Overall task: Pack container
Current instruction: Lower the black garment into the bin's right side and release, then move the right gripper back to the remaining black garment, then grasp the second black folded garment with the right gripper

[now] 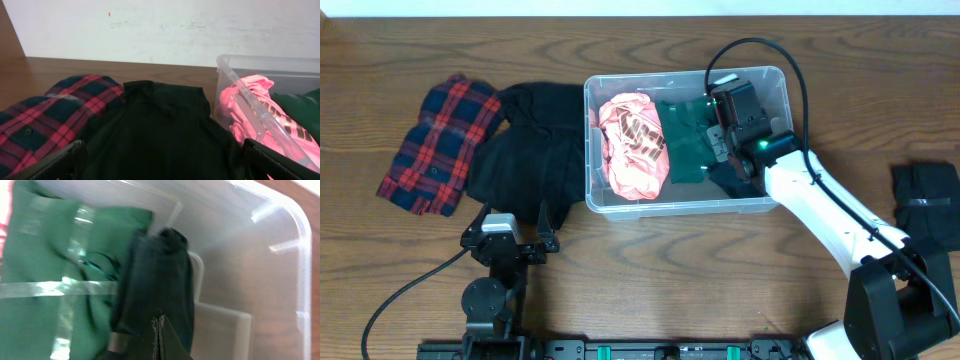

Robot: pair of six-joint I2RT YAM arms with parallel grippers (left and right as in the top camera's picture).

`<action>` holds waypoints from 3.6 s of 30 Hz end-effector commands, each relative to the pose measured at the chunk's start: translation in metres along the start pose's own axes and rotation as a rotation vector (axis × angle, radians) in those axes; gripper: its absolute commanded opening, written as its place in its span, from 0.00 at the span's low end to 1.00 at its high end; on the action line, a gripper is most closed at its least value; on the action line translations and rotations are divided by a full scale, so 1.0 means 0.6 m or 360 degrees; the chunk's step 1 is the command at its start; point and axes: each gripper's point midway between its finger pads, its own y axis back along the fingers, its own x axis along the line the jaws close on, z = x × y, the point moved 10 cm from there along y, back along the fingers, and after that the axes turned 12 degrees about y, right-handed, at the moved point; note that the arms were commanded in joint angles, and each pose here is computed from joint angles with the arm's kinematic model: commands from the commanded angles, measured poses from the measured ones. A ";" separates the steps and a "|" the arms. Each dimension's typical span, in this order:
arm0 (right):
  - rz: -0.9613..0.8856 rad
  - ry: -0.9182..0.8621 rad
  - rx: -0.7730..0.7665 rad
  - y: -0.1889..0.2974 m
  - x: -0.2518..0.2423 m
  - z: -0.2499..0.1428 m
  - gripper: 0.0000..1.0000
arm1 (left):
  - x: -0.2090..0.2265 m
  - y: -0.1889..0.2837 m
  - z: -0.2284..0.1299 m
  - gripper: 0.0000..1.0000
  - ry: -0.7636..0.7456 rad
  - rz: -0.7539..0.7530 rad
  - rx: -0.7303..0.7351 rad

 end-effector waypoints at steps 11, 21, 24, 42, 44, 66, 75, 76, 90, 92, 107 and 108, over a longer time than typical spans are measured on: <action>0.0220 -0.0274 0.0098 -0.016 0.005 -0.013 0.01 | 0.007 -0.002 -0.019 0.98 0.0020 0.0050 0.0067; 0.0353 -0.0265 0.0372 -0.084 0.047 -0.057 0.01 | 0.007 -0.002 -0.019 0.98 0.0020 0.0050 0.0067; 0.0358 -0.0255 0.0403 -0.095 0.053 -0.063 0.01 | 0.007 -0.002 -0.019 0.98 0.0020 0.0050 0.0067; 0.0200 -0.0358 -0.0205 0.068 -0.071 0.048 0.11 | 0.007 -0.002 -0.019 0.98 0.0020 0.0050 0.0067; 0.0147 -0.0418 -0.0263 0.095 -0.104 0.046 0.12 | 0.007 -0.002 -0.019 0.98 0.0020 0.0050 0.0067; -0.0678 -0.1489 0.0653 0.078 -0.402 -0.306 0.51 | 0.007 -0.002 -0.019 0.98 0.0020 0.0050 0.0067; -0.0513 -0.1367 0.1026 -0.011 -0.405 -0.392 0.95 | 0.007 -0.002 -0.019 0.98 0.0020 0.0050 0.0067; -0.0486 -0.1341 0.1059 -0.024 -0.403 -0.399 0.97 | 0.007 -0.002 -0.019 0.98 0.0020 0.0050 0.0067; -0.0096 -0.1247 0.1199 -0.139 -0.354 -0.454 0.93 | 0.007 -0.002 -0.019 0.98 0.0020 0.0050 0.0067; -0.0058 -0.1264 0.1167 -0.140 -0.353 -0.450 0.78 | 0.007 -0.002 -0.019 0.98 0.0020 0.0050 0.0067; 0.0070 -0.1174 0.0664 -0.099 -0.375 -0.308 0.01 | 0.007 -0.002 -0.019 0.98 0.0020 0.0050 0.0067; 0.0077 -0.1112 0.0573 -0.086 -0.377 -0.278 0.01 | 0.007 -0.002 -0.019 0.98 0.0020 0.0050 0.0067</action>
